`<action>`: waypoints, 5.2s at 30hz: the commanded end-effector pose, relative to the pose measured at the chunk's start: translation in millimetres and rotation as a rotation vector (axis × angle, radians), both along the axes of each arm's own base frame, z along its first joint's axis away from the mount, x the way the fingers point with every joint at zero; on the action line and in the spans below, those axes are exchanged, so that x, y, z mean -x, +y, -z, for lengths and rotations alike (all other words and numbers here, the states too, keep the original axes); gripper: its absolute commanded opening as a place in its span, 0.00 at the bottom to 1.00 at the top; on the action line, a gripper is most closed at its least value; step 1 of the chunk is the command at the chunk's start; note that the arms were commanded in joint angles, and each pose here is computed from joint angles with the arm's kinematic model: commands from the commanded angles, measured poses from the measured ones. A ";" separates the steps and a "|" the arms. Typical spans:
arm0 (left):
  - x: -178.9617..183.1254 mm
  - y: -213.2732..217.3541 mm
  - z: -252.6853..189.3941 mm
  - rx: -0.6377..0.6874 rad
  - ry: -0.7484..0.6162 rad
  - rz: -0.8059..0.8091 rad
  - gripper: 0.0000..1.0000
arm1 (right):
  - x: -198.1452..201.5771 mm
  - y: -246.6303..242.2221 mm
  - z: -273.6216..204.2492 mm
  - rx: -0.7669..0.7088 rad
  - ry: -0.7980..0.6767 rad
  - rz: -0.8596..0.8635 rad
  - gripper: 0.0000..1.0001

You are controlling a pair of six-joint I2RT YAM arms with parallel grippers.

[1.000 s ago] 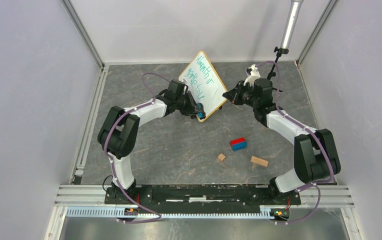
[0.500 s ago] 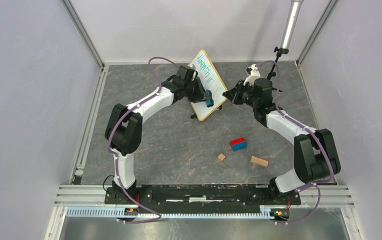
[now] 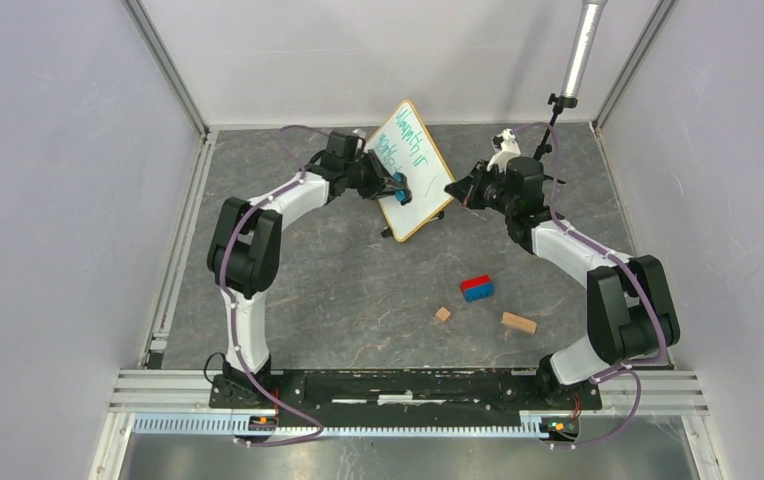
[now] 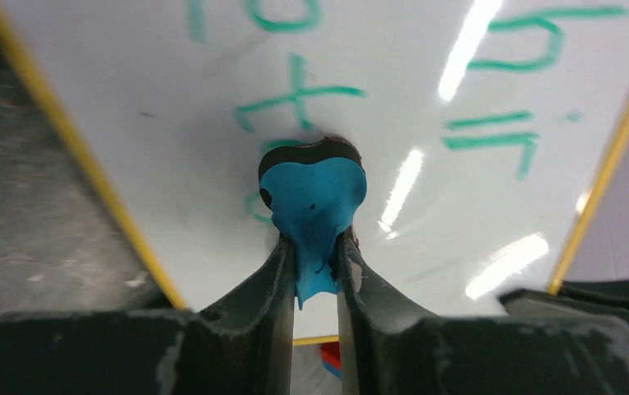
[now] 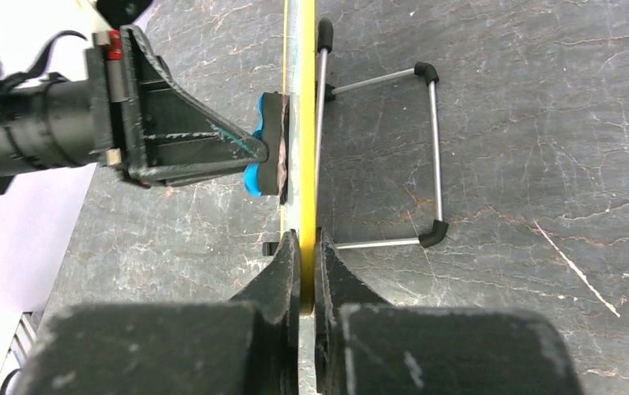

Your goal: Erase the whiteboard

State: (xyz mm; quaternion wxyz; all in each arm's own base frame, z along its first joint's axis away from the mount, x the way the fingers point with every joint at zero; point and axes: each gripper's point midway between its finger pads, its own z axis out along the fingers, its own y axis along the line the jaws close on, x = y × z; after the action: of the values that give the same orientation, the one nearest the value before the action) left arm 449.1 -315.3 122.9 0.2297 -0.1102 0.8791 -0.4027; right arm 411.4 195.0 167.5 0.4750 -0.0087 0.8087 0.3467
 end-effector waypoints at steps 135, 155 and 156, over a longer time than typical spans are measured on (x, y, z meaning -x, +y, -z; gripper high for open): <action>-158.6 33.8 -69.4 0.097 -0.238 -0.157 0.23 | 8.1 45.6 1.6 0.037 -0.038 -0.202 0.00; -176.2 116.1 57.9 -0.029 -0.041 -0.286 0.22 | 7.6 47.1 -0.6 0.041 -0.039 -0.207 0.00; -175.6 117.3 61.8 -0.035 -0.031 -0.285 0.22 | 8.0 47.6 -0.8 0.041 -0.040 -0.208 0.00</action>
State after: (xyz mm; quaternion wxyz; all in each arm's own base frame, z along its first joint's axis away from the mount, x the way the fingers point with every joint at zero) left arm 627.9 -212.8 109.0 0.3257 -0.2053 0.8368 -0.3893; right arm 425.7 214.7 178.4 0.4843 -0.0353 0.7989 0.3548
